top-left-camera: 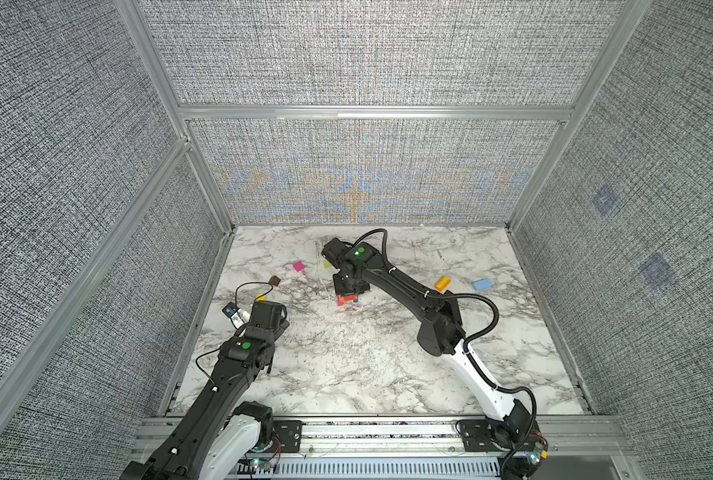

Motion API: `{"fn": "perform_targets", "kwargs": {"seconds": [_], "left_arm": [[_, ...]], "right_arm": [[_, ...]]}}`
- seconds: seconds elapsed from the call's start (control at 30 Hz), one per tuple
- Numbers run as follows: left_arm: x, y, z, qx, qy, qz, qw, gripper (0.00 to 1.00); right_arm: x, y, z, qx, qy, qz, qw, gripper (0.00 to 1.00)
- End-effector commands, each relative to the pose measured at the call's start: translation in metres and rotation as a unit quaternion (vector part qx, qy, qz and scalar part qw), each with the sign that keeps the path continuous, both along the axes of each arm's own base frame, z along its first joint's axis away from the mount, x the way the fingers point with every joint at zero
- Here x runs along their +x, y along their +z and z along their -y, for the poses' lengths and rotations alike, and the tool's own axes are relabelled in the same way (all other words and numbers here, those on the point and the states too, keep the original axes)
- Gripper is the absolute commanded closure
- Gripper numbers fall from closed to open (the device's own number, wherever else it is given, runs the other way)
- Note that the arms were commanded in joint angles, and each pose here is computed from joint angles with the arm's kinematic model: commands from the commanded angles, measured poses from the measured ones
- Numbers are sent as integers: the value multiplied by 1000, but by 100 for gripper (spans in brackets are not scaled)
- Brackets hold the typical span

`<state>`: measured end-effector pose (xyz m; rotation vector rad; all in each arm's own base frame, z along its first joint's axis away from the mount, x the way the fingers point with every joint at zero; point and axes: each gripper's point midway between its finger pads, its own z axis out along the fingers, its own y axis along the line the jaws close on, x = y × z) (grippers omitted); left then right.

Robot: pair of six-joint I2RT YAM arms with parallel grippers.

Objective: Build the wood block tower
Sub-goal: 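Lower the red block upright onto the orange block with the right gripper, then open and raise the right gripper while the left gripper moves over the magenta cube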

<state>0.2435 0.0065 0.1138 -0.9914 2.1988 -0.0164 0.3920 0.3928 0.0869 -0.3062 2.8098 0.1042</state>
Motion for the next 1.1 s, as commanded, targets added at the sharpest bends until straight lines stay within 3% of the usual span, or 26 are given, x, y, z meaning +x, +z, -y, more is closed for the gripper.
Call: {"fn": "perform_targets", "kwargs": {"seconds": [0.0, 0.7, 0.9, 1.07], "left_arm": [[2, 1, 2, -3, -6, 5, 1000, 1], [0, 6, 2, -2, -11, 6, 1000, 1], [9, 23, 19, 2, -89, 18, 996, 1], [25, 40, 49, -20, -183, 57, 981, 1]], "right_arm": [[1, 1, -3, 4, 6, 4, 1000, 72], [1, 3, -1, 1, 13, 5, 1000, 53], [1, 23, -8, 36, 40, 20, 998, 35], [3, 66, -7, 76, 69, 75, 992, 24]]}}
